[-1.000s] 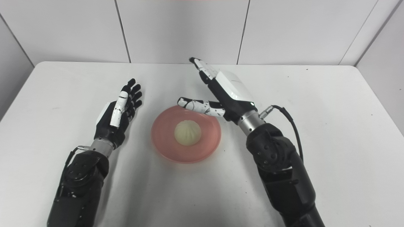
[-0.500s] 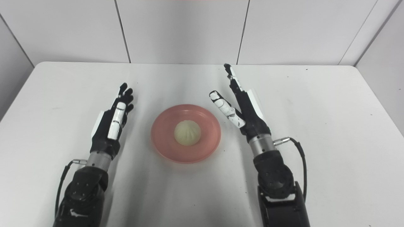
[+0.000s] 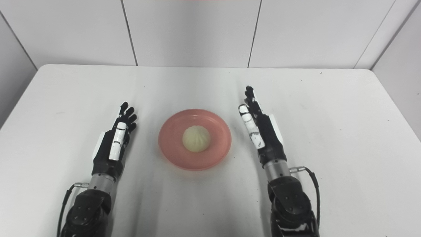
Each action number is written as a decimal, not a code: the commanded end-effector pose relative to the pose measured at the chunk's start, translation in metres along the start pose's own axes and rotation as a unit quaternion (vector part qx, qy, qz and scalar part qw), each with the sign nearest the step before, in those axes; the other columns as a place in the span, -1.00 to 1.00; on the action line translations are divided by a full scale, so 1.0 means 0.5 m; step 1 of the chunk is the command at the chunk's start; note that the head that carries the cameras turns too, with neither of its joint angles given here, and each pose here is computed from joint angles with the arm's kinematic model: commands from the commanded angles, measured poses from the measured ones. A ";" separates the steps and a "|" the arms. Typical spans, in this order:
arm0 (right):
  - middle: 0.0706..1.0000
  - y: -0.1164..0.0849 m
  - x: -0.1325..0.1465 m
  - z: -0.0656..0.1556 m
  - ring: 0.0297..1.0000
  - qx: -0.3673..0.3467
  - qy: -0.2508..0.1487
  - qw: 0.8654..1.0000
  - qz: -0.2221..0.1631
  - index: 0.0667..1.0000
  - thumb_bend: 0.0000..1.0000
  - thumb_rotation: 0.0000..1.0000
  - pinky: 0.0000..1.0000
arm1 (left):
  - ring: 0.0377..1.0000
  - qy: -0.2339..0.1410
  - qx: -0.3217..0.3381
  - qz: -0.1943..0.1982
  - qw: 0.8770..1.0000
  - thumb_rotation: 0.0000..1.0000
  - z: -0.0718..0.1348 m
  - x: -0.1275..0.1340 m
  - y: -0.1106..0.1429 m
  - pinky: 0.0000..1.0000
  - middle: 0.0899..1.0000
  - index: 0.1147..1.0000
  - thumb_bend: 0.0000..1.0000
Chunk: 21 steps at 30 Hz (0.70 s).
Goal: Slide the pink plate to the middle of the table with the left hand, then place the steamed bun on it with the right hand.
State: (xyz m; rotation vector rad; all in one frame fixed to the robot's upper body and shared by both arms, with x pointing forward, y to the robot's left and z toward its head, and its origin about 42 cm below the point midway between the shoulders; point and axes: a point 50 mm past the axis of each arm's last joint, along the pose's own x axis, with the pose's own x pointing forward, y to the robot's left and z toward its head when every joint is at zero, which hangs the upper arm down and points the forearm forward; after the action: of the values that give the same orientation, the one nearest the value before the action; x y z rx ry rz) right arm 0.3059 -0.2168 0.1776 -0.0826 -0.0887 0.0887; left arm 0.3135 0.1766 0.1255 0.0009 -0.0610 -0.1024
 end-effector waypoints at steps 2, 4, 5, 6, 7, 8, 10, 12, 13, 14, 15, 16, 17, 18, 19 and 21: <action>1.00 0.004 -0.010 0.013 1.00 0.042 0.001 0.999 0.000 1.00 -0.33 1.00 1.00 | 0.98 0.017 -0.021 -0.003 1.000 1.00 -0.009 -0.006 -0.007 1.00 0.99 1.00 0.01; 1.00 0.004 -0.018 0.004 1.00 0.051 0.008 0.999 -0.001 1.00 -0.37 1.00 1.00 | 0.98 0.027 -0.035 -0.001 0.999 1.00 -0.014 -0.008 -0.008 1.00 0.99 1.00 -0.03; 1.00 0.005 -0.021 0.000 1.00 0.056 0.011 0.998 -0.003 1.00 -0.37 1.00 1.00 | 0.98 0.030 -0.041 -0.001 0.999 1.00 -0.016 -0.010 -0.007 1.00 0.99 1.00 -0.07; 1.00 0.005 -0.027 -0.008 1.00 0.059 0.012 0.998 -0.004 1.00 -0.37 1.00 1.00 | 0.98 0.034 -0.049 -0.002 0.998 1.00 -0.019 -0.013 -0.007 1.00 0.99 1.00 -0.08; 1.00 0.005 -0.031 -0.016 1.00 0.060 0.012 0.998 -0.006 1.00 -0.39 1.00 1.00 | 0.97 0.037 -0.056 -0.004 0.998 1.00 -0.020 -0.016 -0.007 0.99 0.98 1.00 -0.10; 1.00 0.005 -0.032 -0.023 1.00 0.060 0.012 0.998 -0.006 1.00 -0.40 1.00 1.00 | 0.97 0.040 -0.058 -0.006 0.998 1.00 -0.021 -0.018 -0.007 0.98 0.98 1.00 -0.10; 1.00 0.005 -0.032 -0.030 1.00 0.060 0.010 0.998 -0.007 1.00 -0.42 1.00 1.00 | 0.96 0.042 -0.059 -0.007 0.997 1.00 -0.024 -0.022 -0.005 0.97 0.98 1.00 -0.10; 1.00 0.005 -0.029 -0.035 1.00 0.059 0.009 0.998 -0.010 1.00 -0.44 1.00 1.00 | 0.95 0.047 -0.062 -0.008 0.997 1.00 -0.026 -0.026 -0.005 0.96 0.97 1.00 -0.10; 1.00 0.005 -0.029 -0.038 1.00 0.059 0.010 0.998 -0.010 1.00 -0.45 1.00 1.00 | 0.95 0.049 -0.063 -0.008 0.997 1.00 -0.026 -0.027 -0.007 0.96 0.96 1.00 -0.10; 1.00 0.005 -0.029 -0.040 1.00 0.059 0.011 0.998 -0.010 1.00 -0.43 1.00 1.00 | 0.93 0.051 -0.064 -0.009 0.997 1.00 -0.026 -0.028 -0.009 0.94 0.95 0.97 -0.12; 1.00 0.004 -0.029 -0.043 1.00 0.060 0.012 0.998 -0.010 1.00 -0.43 1.00 1.00 | 0.93 0.053 -0.062 -0.013 0.997 1.00 -0.025 -0.028 -0.012 0.93 0.94 0.97 -0.13; 1.00 0.004 -0.030 -0.045 1.00 0.060 0.013 0.998 -0.009 1.00 -0.43 1.00 1.00 | 0.93 0.055 -0.060 -0.017 0.997 1.00 -0.025 -0.028 -0.014 0.93 0.94 0.97 -0.15; 1.00 0.004 -0.031 -0.046 1.00 0.060 0.013 0.998 -0.008 1.00 -0.43 1.00 1.00 | 0.93 0.057 -0.059 -0.020 0.996 1.00 -0.026 -0.028 -0.014 0.93 0.95 0.97 -0.15; 1.00 0.004 -0.033 -0.049 1.00 0.061 0.015 0.998 -0.007 1.00 -0.43 1.00 1.00 | 0.93 0.059 -0.059 -0.026 0.996 1.00 -0.025 -0.027 -0.016 0.93 0.95 0.97 -0.15; 1.00 0.004 -0.033 -0.051 1.00 0.061 0.017 0.998 -0.007 1.00 -0.43 1.00 1.00 | 0.94 0.061 -0.059 -0.029 0.996 1.00 -0.025 -0.027 -0.016 0.94 0.95 0.97 -0.16; 1.00 0.003 -0.034 -0.055 1.00 0.061 0.021 0.998 -0.007 1.00 -0.45 1.00 1.00 | 0.94 0.062 -0.058 -0.034 0.996 1.00 -0.026 -0.025 -0.018 0.95 0.95 0.97 -0.18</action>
State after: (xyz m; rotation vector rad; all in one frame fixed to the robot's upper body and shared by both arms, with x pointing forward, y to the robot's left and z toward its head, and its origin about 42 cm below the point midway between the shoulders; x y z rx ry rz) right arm 0.2911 -0.2194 0.1482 0.0375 -0.0228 0.0755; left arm 0.3065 0.1757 0.1235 -0.0951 -0.0150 -0.1211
